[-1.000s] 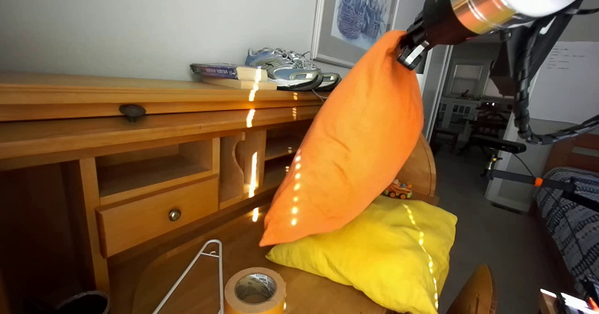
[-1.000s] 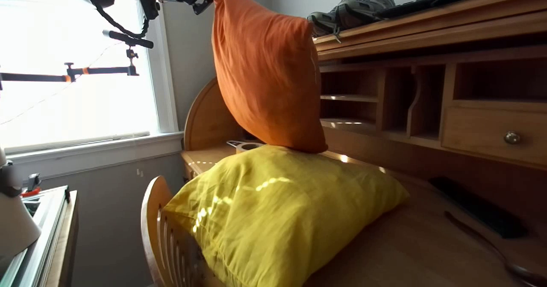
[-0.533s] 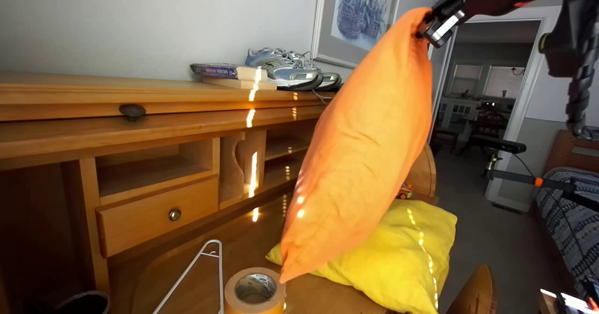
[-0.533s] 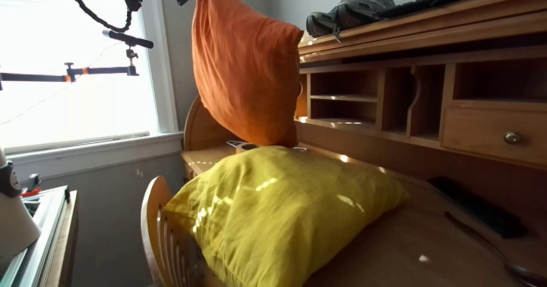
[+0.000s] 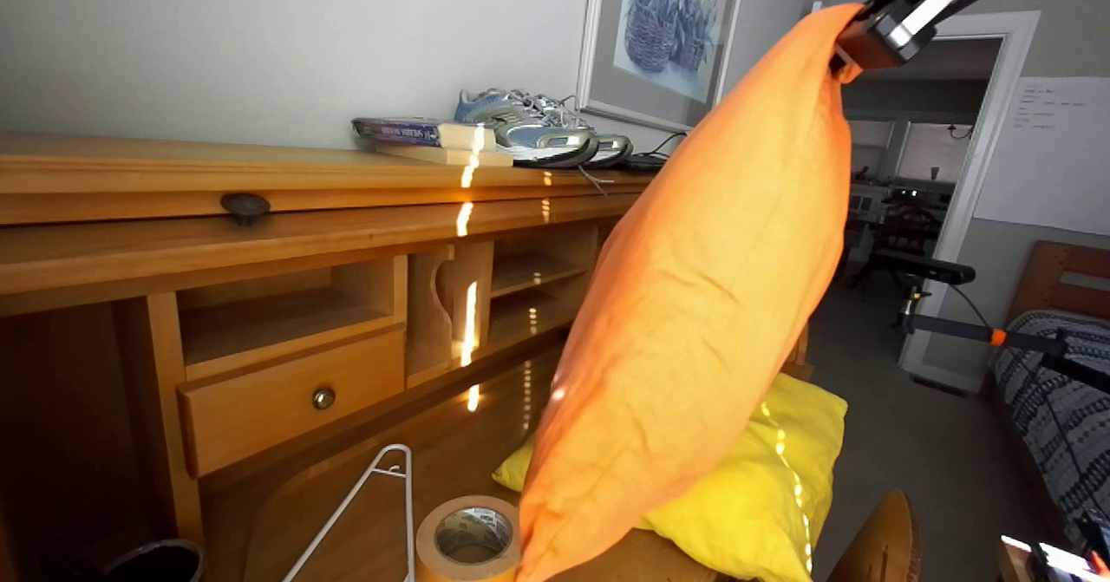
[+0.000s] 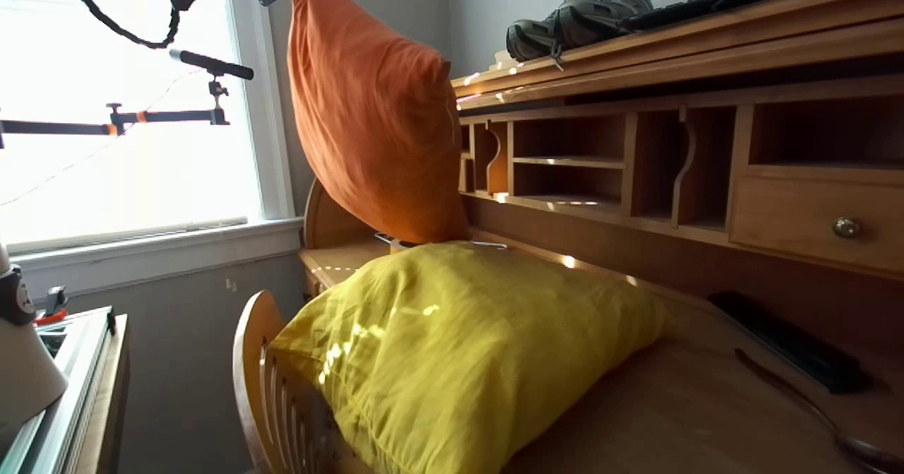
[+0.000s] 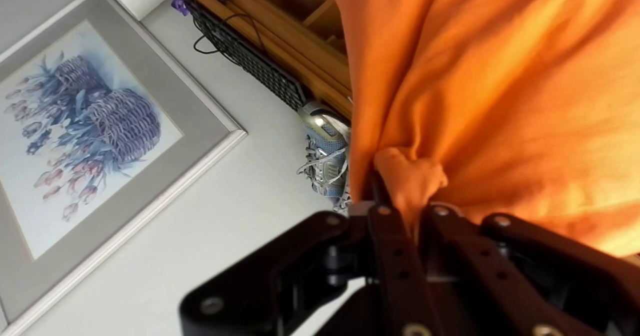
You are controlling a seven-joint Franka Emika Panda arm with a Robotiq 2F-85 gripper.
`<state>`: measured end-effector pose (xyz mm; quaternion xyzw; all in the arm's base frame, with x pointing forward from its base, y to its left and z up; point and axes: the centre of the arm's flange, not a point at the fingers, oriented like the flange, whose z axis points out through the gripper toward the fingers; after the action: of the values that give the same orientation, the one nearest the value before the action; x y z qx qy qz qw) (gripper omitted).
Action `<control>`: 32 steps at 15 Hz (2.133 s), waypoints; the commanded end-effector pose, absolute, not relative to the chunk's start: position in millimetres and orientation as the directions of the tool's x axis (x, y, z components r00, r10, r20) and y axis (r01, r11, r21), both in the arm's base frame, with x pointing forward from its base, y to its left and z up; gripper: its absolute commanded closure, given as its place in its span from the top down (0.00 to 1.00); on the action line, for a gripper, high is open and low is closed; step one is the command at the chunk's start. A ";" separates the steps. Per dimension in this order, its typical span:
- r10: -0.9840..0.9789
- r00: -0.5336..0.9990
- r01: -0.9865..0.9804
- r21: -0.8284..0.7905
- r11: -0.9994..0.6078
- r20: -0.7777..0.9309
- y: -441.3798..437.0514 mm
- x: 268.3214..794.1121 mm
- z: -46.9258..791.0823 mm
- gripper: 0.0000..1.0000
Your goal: Put the orange pillow on the headrest of the chair
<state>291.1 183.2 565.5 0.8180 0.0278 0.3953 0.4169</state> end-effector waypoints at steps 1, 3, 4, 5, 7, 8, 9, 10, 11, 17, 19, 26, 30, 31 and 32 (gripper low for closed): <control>0.402 0.648 -0.252 0.680 -0.689 0.647 188.9 271.6 578.5 0.02; 0.394 0.653 -0.231 0.666 -0.709 0.646 192.4 266.5 582.3 0.02; 0.379 0.669 -0.224 0.659 -0.718 0.640 192.6 263.6 583.6 0.02; 0.364 0.681 -0.224 0.655 -0.722 0.635 192.7 261.8 584.8 0.02; 0.322 0.710 -0.237 0.643 -0.728 0.626 190.5 256.5 586.9 0.02; 0.297 0.721 -0.260 0.641 -0.722 0.627 189.0 255.0 588.0 0.02; 0.272 0.730 -0.281 0.638 -0.717 0.627 187.2 252.1 588.7 0.02; 0.249 0.740 -0.299 0.638 -0.710 0.624 185.3 249.8 589.1 0.02; 0.226 0.751 -0.316 0.639 -0.701 0.620 183.6 247.8 589.5 0.02; 0.065 0.854 -0.349 0.662 -0.663 0.516 167.8 244.4 569.6 0.02; -0.013 0.880 -0.369 0.667 -0.647 0.475 156.7 245.2 563.9 0.02; -0.211 0.878 -0.469 0.679 -0.564 0.431 141.7 233.9 581.1 0.02; -0.267 0.864 -0.499 0.654 -0.568 0.427 133.0 235.7 581.5 0.02; -0.282 0.854 -0.515 0.635 -0.576 0.437 126.4 239.0 578.4 0.02; -0.307 0.844 -0.533 0.621 -0.575 0.440 117.9 242.4 576.3 0.02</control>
<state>236.4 131.4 574.8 0.8734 -0.2060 0.1450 0.4169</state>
